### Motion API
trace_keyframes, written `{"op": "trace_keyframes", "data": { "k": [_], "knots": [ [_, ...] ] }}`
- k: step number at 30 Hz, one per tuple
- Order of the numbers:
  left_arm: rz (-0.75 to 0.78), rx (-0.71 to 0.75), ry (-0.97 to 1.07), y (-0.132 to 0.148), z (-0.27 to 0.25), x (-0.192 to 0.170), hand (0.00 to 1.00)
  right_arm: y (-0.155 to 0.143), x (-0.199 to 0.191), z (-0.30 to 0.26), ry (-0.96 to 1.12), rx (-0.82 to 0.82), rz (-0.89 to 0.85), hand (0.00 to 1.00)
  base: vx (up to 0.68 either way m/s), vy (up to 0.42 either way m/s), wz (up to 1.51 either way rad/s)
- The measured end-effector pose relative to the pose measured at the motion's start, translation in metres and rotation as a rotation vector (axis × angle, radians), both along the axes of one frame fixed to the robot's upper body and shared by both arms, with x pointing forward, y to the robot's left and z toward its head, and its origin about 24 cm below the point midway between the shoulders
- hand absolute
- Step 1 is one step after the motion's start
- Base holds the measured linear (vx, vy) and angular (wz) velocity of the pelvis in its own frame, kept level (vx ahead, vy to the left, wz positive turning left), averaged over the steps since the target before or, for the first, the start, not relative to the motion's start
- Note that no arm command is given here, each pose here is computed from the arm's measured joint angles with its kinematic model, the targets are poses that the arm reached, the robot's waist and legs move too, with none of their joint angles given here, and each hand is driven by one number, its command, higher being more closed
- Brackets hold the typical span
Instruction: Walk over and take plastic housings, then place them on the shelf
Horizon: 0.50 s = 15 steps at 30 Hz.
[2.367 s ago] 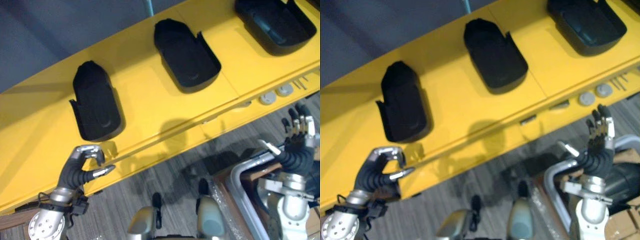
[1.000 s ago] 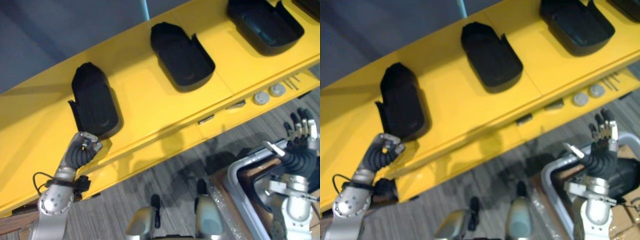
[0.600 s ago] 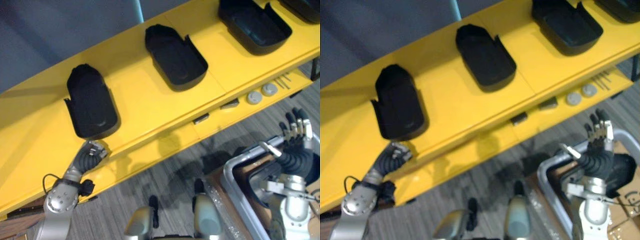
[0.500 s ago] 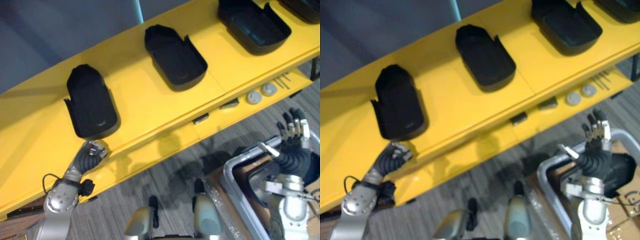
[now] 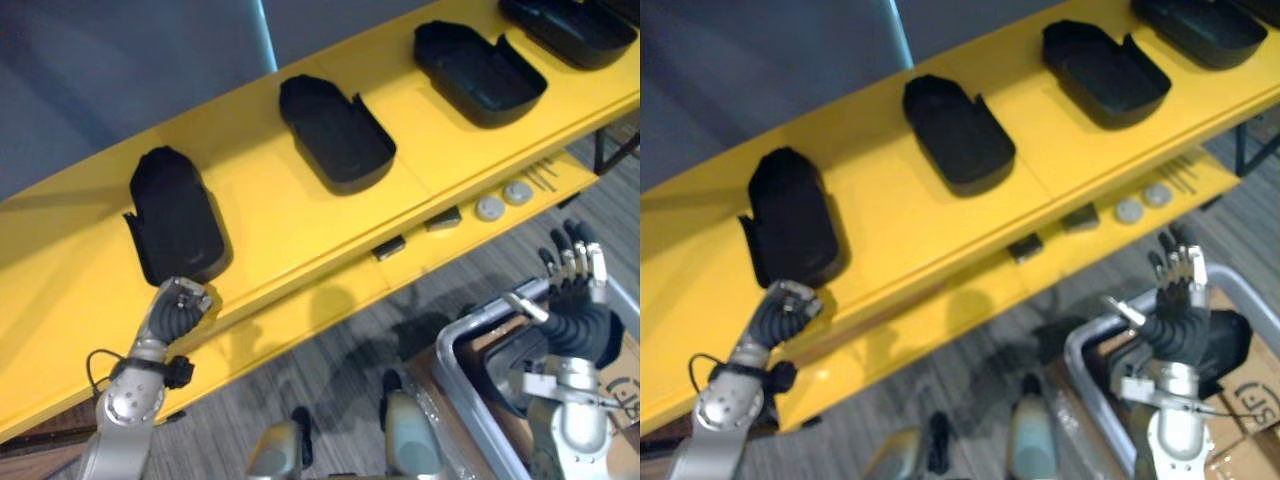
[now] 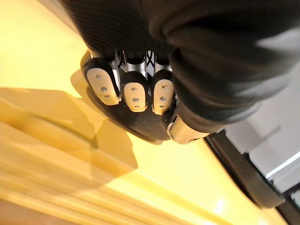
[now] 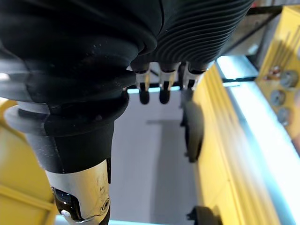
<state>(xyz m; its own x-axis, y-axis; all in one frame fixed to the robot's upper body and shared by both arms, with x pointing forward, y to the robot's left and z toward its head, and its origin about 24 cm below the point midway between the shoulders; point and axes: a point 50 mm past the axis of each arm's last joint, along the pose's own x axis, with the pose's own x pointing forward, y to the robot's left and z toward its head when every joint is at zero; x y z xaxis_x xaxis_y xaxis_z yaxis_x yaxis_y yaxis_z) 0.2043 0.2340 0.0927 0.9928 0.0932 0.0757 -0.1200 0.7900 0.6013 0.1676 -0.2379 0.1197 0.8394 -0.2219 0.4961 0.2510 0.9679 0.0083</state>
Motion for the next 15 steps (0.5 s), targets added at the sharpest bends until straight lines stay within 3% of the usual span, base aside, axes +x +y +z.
{"op": "trace_keyframes", "data": {
  "k": [15],
  "knots": [
    [0.100,-0.050,0.105,0.000,-0.032,0.001,1.00,0.013,-0.005,-0.003,0.018,0.018,0.052,0.00,0.00,0.003,-0.03]
  ]
}}
